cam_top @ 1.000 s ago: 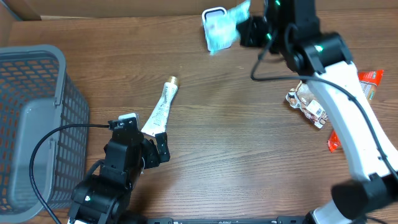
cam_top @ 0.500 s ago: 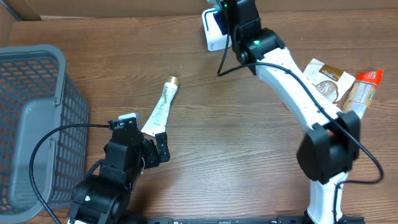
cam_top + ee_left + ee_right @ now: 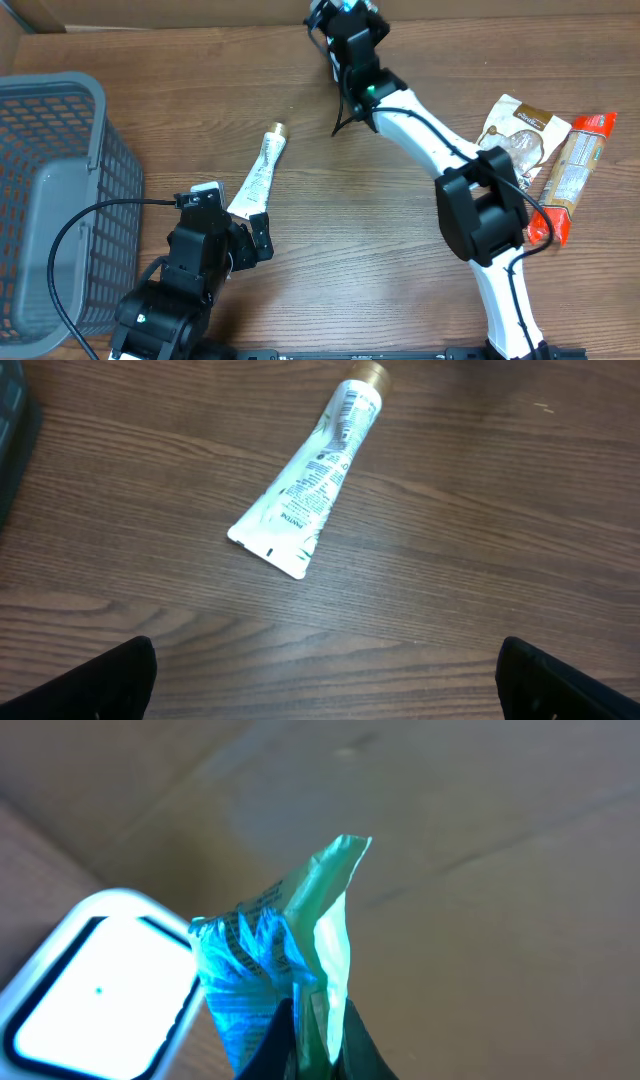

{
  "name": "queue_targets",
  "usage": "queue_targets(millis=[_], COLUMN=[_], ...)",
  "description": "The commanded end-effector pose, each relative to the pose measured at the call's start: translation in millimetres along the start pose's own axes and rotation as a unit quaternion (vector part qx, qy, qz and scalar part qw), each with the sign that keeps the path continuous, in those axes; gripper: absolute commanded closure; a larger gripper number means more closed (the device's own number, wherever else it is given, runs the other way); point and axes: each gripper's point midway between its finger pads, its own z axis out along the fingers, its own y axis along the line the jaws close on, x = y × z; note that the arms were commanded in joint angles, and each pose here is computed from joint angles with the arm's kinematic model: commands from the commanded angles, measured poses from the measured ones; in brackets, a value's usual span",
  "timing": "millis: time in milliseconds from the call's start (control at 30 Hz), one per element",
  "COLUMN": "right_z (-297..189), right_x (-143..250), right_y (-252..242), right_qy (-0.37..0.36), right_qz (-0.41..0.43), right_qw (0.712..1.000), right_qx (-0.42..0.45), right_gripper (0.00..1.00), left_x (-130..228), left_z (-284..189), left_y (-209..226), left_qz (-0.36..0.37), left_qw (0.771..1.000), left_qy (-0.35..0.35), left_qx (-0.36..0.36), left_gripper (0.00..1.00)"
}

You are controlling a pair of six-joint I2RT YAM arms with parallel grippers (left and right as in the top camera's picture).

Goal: Scan the item barcode
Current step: 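Hold the teal packet in front of the white scanner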

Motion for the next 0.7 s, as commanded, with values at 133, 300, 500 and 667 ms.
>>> queue_targets(millis=[133,300,500,667], right_z=[0,-2,-1,-1], right_x=[-10,-15,-15,-13], right_y=[-4,-15,-17,-12], right_qy=[-0.006,-0.008,-0.007,-0.004], right_qz=[-0.026,-0.049,-0.056,-0.059], right_qw=[0.999,0.997,0.996,0.996], right_qx=[0.032,0.058,0.069,0.065], right_gripper=[0.96,0.96,0.96,0.96], left_x=[-2,-2,-2,-2], left_z=[0,0,0,0], left_y=[2,2,2,2], left_qz=[-0.009,-0.009,-0.009,-0.009], left_qw=[1.0,1.0,1.0,1.0], left_qy=[-0.004,-0.004,-0.004,-0.004], left_qx=[-0.005,-0.005,-0.005,-0.005], left_gripper=[0.0,0.01,0.0,0.01])
